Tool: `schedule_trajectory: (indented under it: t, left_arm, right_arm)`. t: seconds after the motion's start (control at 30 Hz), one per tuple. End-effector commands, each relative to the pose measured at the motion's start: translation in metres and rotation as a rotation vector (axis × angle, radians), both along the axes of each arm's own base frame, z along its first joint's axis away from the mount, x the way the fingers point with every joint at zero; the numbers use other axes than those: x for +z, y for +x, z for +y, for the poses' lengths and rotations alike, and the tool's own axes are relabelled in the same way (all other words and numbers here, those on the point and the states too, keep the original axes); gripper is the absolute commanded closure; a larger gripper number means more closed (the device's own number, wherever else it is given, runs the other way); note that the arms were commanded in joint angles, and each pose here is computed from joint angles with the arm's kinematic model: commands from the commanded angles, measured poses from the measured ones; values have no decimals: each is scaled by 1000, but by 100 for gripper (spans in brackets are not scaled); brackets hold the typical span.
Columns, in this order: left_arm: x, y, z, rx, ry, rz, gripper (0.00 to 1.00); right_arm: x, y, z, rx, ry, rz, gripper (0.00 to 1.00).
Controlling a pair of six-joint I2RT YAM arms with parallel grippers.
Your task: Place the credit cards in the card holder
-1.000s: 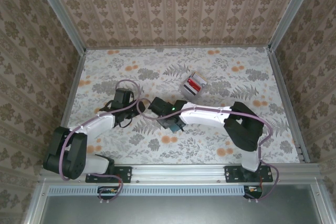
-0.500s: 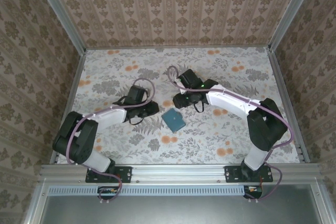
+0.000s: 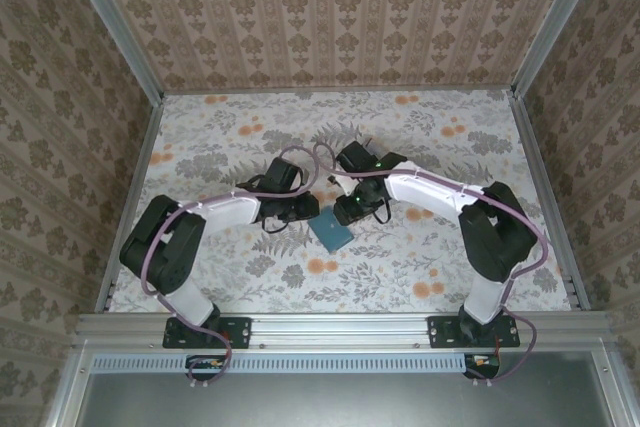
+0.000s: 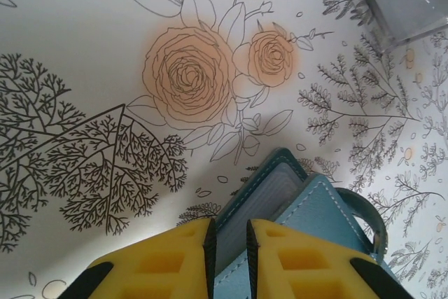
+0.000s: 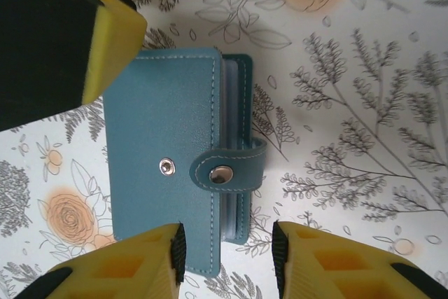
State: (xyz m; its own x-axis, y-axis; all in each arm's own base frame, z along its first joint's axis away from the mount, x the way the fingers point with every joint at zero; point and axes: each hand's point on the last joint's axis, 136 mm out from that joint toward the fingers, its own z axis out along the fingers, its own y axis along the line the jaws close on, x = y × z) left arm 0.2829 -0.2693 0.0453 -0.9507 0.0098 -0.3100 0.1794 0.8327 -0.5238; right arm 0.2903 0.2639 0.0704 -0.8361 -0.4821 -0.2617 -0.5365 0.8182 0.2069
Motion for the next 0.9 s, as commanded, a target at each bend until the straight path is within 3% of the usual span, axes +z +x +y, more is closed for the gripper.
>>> schedule_trajectory:
  t: [0.0,0.5,0.87]
  left_arm:
    - [-3,-4,-4,-25,-4,22,78]
    - [-14,-3,3,12,16,31,79]
    - [-15,-1,3,17,10,30,79]
  right_arm:
    - [-4,4,12,1,9,15,60]
    - [-13,21,18,-17,-23,-29,60]
    - [-8,20,11,-15,-61,-50,76]
